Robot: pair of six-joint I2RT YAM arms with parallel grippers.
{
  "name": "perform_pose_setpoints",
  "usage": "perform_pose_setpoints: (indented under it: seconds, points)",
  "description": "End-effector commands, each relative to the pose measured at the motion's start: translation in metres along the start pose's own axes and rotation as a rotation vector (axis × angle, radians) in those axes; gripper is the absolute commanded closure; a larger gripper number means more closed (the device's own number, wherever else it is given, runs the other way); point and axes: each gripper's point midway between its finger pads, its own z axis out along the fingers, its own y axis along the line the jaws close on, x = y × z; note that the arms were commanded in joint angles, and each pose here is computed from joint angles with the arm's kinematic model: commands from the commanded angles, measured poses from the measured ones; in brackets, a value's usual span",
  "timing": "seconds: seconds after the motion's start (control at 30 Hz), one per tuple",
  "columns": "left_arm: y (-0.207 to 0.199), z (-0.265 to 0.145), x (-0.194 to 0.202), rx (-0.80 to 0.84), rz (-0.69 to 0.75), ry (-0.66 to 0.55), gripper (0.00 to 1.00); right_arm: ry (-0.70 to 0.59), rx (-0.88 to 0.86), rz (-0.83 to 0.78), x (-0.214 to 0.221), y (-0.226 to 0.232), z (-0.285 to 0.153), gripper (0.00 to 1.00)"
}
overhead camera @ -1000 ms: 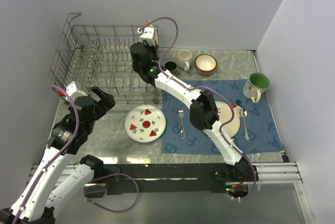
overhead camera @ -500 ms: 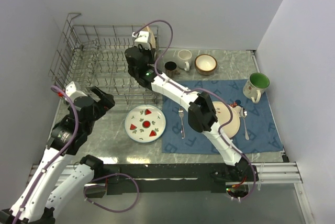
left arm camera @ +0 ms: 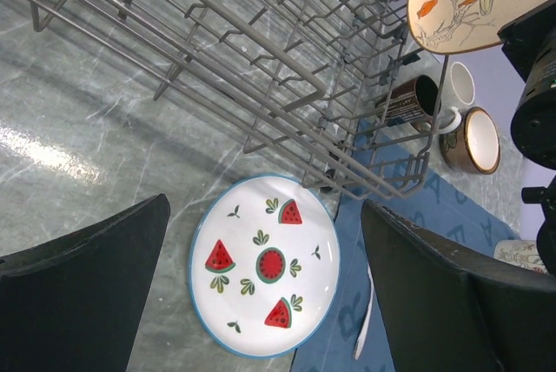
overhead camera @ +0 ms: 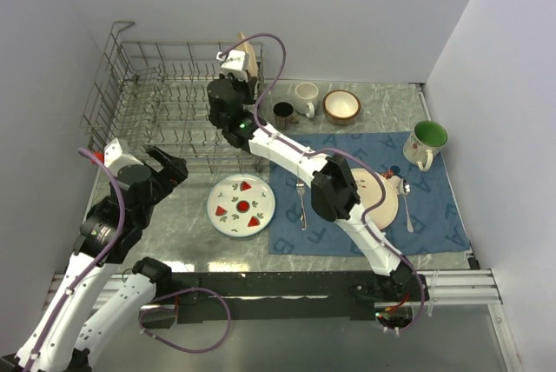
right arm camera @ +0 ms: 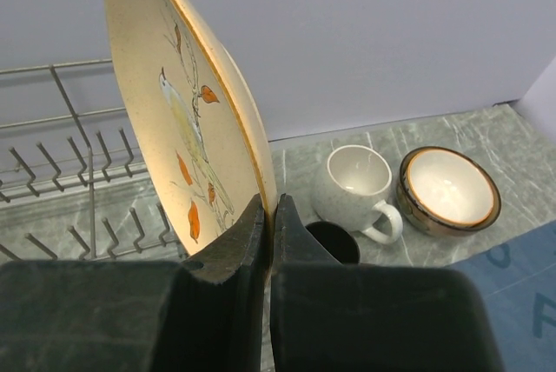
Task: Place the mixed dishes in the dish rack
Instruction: Insert the plate into the dish rack
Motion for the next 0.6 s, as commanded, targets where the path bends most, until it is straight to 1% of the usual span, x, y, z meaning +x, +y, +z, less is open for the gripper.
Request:
perform_pose_setpoints:
  seconds: [0.0,0.23,0.43,0.57]
  points:
    - [0.002,-0.002,-0.004,-0.003,0.015,-0.021,0.01,-0.062,0.006,0.271,-0.07,-0.013,-0.021,1.0]
    - [0.007,-0.002,-0.003,-0.018,0.015,-0.022,0.01,-0.03,-0.035,0.25,-0.049,0.008,-0.038,1.0]
    - [0.009,-0.003,-0.002,-0.021,0.015,-0.02,0.01,-0.008,0.005,0.213,-0.024,0.006,-0.036,1.0]
    - [0.012,-0.002,-0.001,-0.033,0.023,-0.02,0.01,-0.016,0.02,0.222,-0.025,0.003,-0.035,1.0]
